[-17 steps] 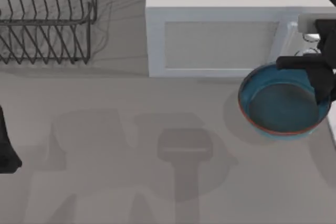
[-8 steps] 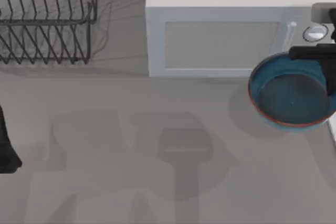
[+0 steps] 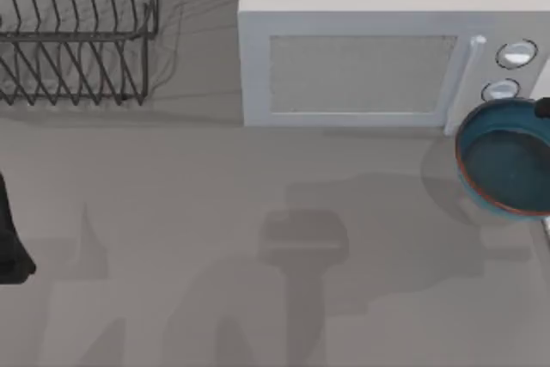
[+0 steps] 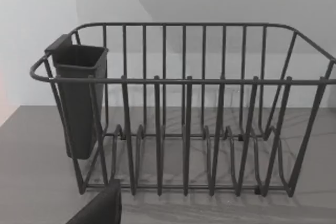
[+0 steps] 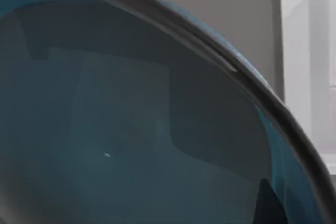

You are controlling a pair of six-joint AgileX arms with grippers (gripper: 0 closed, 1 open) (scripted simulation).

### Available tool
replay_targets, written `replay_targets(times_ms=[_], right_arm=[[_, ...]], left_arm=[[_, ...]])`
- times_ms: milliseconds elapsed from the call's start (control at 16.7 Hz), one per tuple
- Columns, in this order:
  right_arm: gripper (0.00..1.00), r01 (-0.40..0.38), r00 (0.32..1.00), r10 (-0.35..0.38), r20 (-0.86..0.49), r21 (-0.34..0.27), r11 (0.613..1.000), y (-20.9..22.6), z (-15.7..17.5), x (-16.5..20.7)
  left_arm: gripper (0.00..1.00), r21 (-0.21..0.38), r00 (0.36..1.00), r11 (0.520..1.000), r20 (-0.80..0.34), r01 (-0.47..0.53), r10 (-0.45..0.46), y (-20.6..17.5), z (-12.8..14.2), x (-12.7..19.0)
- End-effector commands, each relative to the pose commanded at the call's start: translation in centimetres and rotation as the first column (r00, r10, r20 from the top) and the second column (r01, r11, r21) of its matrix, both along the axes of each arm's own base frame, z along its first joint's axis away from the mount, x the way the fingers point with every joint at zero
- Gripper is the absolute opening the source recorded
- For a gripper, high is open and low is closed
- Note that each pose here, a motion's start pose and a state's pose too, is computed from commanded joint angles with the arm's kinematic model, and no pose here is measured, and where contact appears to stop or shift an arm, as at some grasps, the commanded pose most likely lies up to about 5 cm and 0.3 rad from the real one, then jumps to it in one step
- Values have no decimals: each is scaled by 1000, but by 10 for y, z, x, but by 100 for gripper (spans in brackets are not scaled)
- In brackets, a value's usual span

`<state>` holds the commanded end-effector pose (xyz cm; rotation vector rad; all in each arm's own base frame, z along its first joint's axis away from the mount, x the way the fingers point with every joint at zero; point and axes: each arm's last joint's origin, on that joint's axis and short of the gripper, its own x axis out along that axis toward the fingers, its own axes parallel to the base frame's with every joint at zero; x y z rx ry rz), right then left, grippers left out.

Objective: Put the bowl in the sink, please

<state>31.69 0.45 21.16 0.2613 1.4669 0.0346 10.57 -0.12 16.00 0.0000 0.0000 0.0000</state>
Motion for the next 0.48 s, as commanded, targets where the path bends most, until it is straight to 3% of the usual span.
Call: replay_targets(times_ms=[240,480], right_arm=[[0,85,979,-97,178,76,993,-51,-45,-6],[0,124,876,-153,458,91,988,-92,-73,-16]], left_arm=[[100,0,1000,1000,0,0,0,0,0,0],[100,0,1000,1000,0,0,0,0,0,0]])
